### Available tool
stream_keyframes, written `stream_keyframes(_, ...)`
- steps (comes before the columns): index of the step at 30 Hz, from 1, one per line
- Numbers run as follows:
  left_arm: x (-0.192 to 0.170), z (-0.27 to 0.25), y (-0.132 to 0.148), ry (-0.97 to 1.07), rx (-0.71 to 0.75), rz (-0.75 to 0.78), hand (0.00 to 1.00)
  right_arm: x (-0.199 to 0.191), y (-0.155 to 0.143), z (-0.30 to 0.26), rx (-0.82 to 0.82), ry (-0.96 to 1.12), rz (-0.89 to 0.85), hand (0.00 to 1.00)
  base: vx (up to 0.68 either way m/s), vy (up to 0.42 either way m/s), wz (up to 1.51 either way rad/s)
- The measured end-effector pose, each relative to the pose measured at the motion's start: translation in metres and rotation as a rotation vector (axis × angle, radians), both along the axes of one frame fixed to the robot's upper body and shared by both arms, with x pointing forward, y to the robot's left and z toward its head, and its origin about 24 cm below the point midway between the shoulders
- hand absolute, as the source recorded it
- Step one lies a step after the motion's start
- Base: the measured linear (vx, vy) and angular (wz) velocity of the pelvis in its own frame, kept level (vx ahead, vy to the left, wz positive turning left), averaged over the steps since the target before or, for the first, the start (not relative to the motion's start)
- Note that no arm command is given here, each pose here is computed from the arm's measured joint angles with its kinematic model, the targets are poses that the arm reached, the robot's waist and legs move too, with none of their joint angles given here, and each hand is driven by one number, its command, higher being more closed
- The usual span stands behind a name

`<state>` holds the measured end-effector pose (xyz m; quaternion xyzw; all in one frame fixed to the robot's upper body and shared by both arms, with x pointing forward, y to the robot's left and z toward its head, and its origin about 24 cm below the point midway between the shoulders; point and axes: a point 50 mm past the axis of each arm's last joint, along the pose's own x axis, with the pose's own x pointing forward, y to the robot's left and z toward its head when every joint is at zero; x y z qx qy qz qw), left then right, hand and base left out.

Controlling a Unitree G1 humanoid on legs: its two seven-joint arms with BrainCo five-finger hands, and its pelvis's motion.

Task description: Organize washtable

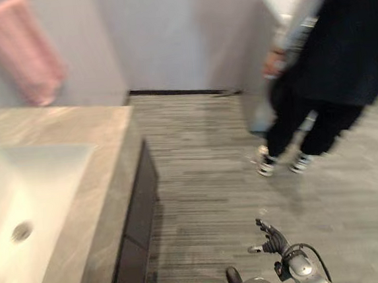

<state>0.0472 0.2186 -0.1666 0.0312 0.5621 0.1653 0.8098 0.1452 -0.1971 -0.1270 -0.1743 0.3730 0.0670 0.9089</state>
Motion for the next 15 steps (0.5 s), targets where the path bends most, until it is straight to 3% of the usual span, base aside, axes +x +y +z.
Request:
stream_keyframes(3,0.004,-0.001,0.000,0.003,-0.011,0.012,0.00,-0.013,-0.018,-0.011,-0.011,0.092,-0.147,0.00,-0.03,0.142,-2.21)
stream_keyframes(9,0.021,-0.001,-0.010,-0.043,-0.055,0.024,0.00,-0.052,-0.032,-0.025,0.045,0.203,-0.429,0.00,-0.01,0.042,-1.50)
stream_keyframes(12,0.010,-0.005,-0.023,-0.005,-0.092,0.036,0.00,-0.059,-0.042,-0.026,0.032,0.223,-0.473,0.00,0.04,-0.020,-1.50)
stream_keyframes(15,0.009,-0.004,-0.013,0.001,-0.067,0.041,0.00,-0.062,-0.030,-0.029,0.064,0.237,-0.482,0.00,0.08,-0.150,-1.26)
